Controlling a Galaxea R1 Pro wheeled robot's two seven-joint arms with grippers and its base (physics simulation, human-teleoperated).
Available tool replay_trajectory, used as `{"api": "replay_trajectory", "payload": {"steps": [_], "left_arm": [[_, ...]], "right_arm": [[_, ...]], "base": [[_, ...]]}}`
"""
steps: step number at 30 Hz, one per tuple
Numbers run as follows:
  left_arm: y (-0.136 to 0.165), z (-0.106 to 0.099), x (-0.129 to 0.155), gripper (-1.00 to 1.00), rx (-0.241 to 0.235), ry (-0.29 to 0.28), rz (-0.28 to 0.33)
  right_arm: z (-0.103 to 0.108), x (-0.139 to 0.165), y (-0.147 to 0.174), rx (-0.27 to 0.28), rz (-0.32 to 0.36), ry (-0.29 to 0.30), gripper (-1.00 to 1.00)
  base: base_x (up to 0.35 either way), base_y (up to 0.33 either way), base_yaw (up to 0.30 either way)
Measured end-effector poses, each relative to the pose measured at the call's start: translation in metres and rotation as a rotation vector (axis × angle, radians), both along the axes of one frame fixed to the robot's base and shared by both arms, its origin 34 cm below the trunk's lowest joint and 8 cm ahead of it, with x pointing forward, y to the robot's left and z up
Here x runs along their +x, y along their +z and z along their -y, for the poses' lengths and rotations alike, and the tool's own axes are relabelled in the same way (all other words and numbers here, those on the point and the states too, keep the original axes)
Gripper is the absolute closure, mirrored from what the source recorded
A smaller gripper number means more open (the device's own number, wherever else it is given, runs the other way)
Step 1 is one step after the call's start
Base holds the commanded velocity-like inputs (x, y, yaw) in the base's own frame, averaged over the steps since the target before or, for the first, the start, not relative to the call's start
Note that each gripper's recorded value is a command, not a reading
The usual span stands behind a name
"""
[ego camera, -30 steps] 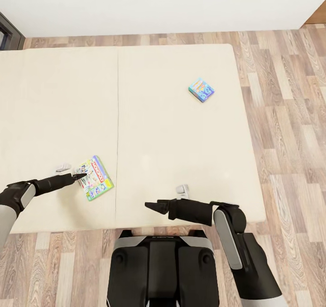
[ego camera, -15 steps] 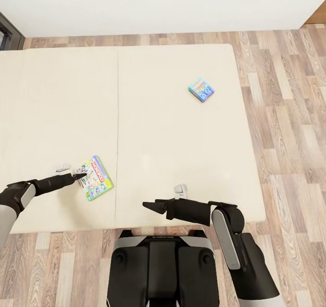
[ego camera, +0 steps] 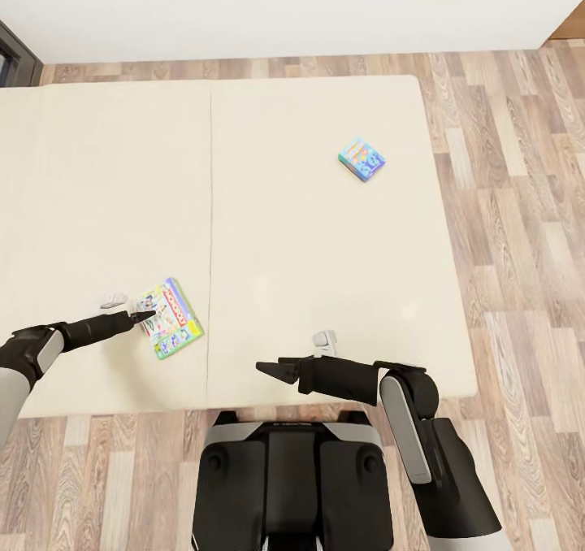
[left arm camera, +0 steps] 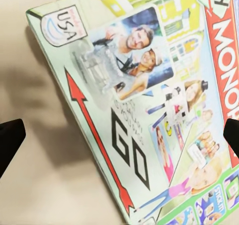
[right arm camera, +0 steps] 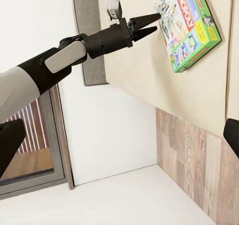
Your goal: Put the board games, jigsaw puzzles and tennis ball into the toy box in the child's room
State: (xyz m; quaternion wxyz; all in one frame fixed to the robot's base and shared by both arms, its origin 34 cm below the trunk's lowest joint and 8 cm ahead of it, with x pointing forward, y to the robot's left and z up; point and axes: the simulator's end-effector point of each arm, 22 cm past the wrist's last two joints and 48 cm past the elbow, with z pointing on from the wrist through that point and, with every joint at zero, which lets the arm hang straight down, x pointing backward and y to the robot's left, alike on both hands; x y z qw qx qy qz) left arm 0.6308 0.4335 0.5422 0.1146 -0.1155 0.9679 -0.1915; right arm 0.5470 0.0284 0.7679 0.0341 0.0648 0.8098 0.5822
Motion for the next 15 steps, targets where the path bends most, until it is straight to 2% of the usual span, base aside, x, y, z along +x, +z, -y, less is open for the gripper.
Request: {"api": "replay_trajectory", "payload": {"steps": [15], "left_arm": [[-0.012, -0.001, -0.011, -1.0, 0.004, 0.004, -0.029]], "right_arm": [[0.0, -0.006, -0.01, 0.0, -0.023, 0.0, -1.0]], "base": [[0.0, 0.0, 0.0]]}}
